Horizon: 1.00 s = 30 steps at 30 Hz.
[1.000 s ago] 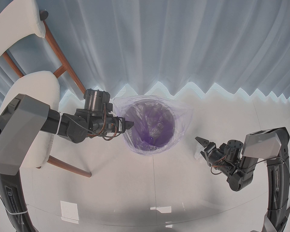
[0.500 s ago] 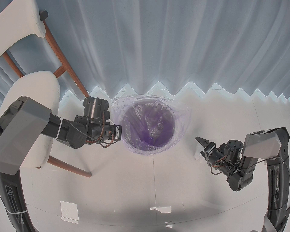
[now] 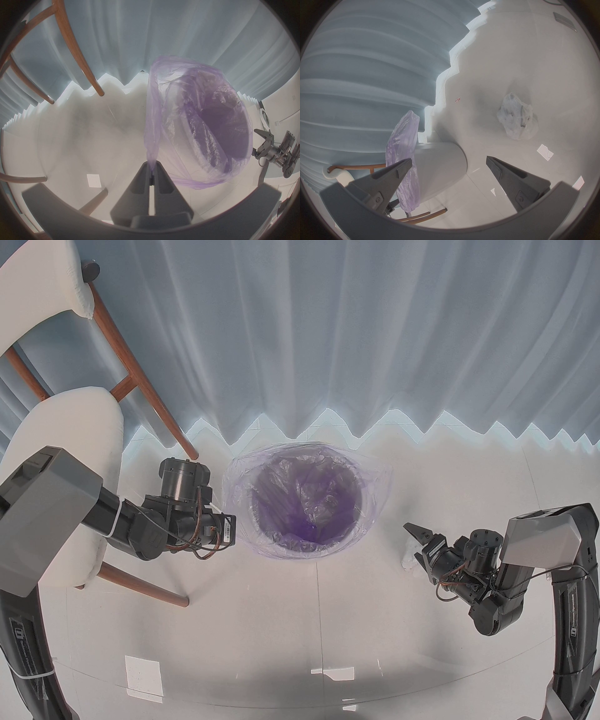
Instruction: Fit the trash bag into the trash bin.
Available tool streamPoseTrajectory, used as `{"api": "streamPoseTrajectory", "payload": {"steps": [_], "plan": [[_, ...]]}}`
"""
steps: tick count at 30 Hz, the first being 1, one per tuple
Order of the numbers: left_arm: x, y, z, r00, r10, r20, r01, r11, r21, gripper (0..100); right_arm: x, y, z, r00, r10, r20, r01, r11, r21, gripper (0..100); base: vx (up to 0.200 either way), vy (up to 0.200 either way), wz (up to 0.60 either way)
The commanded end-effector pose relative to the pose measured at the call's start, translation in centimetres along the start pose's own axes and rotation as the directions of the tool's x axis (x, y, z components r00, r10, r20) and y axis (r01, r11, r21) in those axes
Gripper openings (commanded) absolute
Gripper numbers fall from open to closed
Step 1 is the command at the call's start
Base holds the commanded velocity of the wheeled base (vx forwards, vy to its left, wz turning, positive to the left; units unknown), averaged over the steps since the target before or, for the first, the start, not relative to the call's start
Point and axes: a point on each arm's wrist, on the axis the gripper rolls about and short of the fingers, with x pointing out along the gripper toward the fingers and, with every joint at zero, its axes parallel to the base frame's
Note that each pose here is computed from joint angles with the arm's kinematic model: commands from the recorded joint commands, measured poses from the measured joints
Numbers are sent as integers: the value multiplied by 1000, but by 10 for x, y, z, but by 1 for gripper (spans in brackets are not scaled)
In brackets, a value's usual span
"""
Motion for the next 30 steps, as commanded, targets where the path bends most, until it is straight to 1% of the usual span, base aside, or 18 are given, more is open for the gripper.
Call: {"api": "streamPoseTrajectory", "payload": {"steps": [1,8,17,20,25,28,30], "plan": [[12,5,-9,1000,11,-22,-11,1000,-6,0,0,1,0,1000,15,7,-15,1000,-3,100,0,0,0],[46,6,-15,1000,9,27,-9,1000,-12,0,0,1,0,1000,15,7,-15,1000,-3,100,0,0,0],[84,11,-18,998,17,60,-16,1000,-26,0,0,1,0,1000,15,7,-15,1000,-3,100,0,0,0],[90,13,-18,997,16,78,-14,999,-31,0,1,0,0,1000,12,5,-12,1000,-4,100,0,0,0],[91,12,-18,996,12,92,-9,999,-31,0,1,0,0,1000,12,5,-12,1000,-4,100,0,0,0],[89,10,-17,993,7,119,-3,1000,-29,0,1,-1,0,1000,10,5,-10,1000,-4,100,0,0,0],[88,9,-20,994,5,105,-3,1000,-27,0,1,-1,0,1000,10,5,-10,1000,-4,100,0,0,0]]}}
